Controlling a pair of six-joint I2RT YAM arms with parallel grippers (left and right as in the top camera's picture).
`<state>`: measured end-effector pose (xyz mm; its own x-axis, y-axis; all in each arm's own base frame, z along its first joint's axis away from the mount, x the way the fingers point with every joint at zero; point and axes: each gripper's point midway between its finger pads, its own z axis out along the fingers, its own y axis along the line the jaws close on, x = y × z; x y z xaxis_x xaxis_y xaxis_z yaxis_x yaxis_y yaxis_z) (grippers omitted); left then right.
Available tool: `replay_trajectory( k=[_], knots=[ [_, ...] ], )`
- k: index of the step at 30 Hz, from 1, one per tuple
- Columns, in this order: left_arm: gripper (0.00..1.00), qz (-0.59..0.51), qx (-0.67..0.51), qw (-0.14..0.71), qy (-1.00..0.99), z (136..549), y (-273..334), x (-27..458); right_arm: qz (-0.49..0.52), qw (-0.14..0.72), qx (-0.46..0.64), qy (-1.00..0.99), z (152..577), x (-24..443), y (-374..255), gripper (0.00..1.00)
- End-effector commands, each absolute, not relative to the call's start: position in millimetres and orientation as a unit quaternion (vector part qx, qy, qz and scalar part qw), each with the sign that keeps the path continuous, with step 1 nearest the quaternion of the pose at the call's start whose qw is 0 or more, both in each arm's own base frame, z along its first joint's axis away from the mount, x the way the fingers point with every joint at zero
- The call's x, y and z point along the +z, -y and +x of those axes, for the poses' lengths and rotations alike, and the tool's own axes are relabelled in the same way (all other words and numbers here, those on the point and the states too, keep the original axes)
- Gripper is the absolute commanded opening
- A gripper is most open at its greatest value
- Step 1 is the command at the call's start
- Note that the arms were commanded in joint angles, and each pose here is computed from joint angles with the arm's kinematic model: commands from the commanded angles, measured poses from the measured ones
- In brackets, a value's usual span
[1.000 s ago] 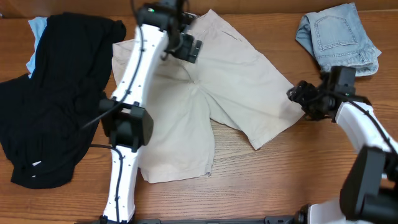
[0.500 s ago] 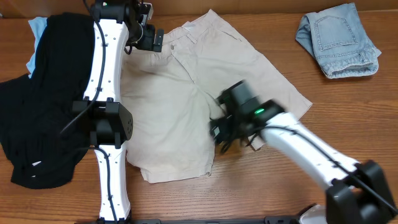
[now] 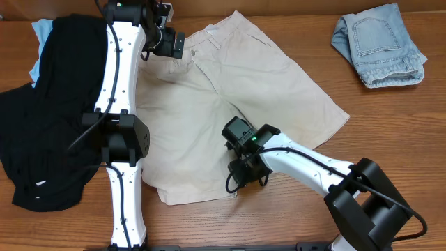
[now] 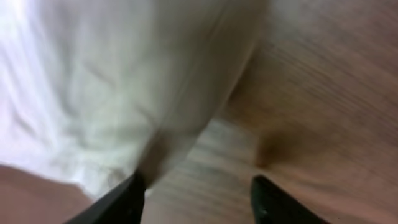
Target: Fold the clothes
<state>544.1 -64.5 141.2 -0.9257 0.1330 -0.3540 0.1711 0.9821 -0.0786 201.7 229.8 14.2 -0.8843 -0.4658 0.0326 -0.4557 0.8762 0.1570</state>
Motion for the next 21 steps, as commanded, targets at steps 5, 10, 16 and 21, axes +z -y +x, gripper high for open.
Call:
replay_trajectory(
  k=[5,10,16,21],
  knots=[
    [1.0,0.081,-0.055,0.208,-0.973,545.1,68.4,170.1,0.26,0.094,-0.162,0.947,162.1,25.8,-263.3,0.5],
    [1.0,0.081,-0.055,0.205,-0.974,543.9,68.2,169.6,0.229,0.129,-0.198,0.944,149.2,33.0,-273.2,0.53],
    [1.0,0.081,-0.056,0.2,-0.975,541.4,68.1,168.5,0.184,0.114,-0.158,0.963,158.7,26.8,-263.9,0.5],
    [1.0,0.081,-0.055,0.193,-0.976,538.6,67.9,166.8,0.17,0.097,-0.128,0.972,166.4,22.6,-255.7,0.43]
  ],
)
